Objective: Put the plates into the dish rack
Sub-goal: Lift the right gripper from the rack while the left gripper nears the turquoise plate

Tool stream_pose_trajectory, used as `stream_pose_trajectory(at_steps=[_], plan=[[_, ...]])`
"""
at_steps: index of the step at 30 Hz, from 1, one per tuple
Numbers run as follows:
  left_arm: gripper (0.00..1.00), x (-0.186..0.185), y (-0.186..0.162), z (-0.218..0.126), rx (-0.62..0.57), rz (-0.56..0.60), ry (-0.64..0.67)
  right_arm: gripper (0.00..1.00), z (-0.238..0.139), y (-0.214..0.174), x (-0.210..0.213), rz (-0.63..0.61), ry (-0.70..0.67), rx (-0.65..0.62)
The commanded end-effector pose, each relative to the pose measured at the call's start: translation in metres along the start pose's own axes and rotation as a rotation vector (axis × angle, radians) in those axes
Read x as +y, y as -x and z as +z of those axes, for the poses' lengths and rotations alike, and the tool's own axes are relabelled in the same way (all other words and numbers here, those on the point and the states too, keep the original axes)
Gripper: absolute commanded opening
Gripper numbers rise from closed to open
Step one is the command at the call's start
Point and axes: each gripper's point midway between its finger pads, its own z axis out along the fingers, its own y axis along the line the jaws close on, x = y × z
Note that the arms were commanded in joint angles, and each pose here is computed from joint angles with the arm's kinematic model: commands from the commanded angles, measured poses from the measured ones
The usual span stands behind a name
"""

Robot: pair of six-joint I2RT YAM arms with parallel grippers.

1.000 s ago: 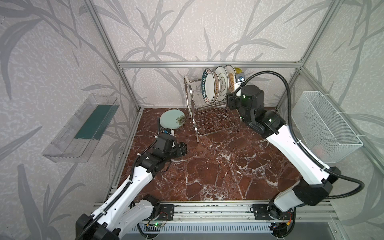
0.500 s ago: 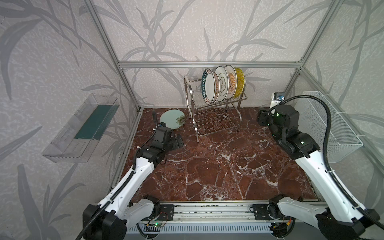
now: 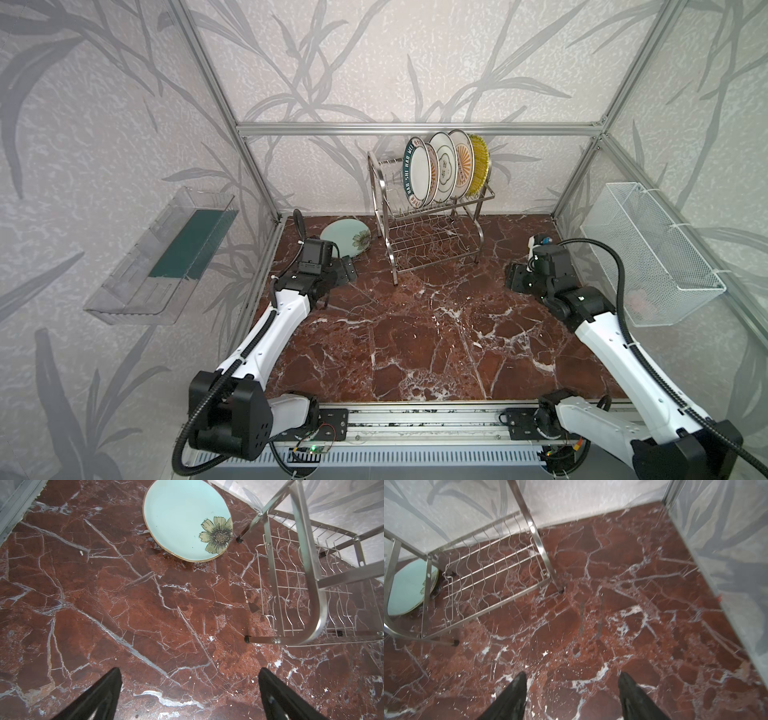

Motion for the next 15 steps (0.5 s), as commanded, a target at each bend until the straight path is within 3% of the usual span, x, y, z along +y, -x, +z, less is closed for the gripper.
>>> stream_pose_trajectory(at_steps=[1,15], plan=[[1.00,0.004,0.010,0.009,-0.007,-0.023,-0.019,0.69,0.006,-0.026,0.006,0.094,0.081,0.070],[0.94,0.016,0.030,0.077,0.019,-0.235,-0.101,0.69,0.007,-0.059,-0.009,0.132,0.081,0.144]])
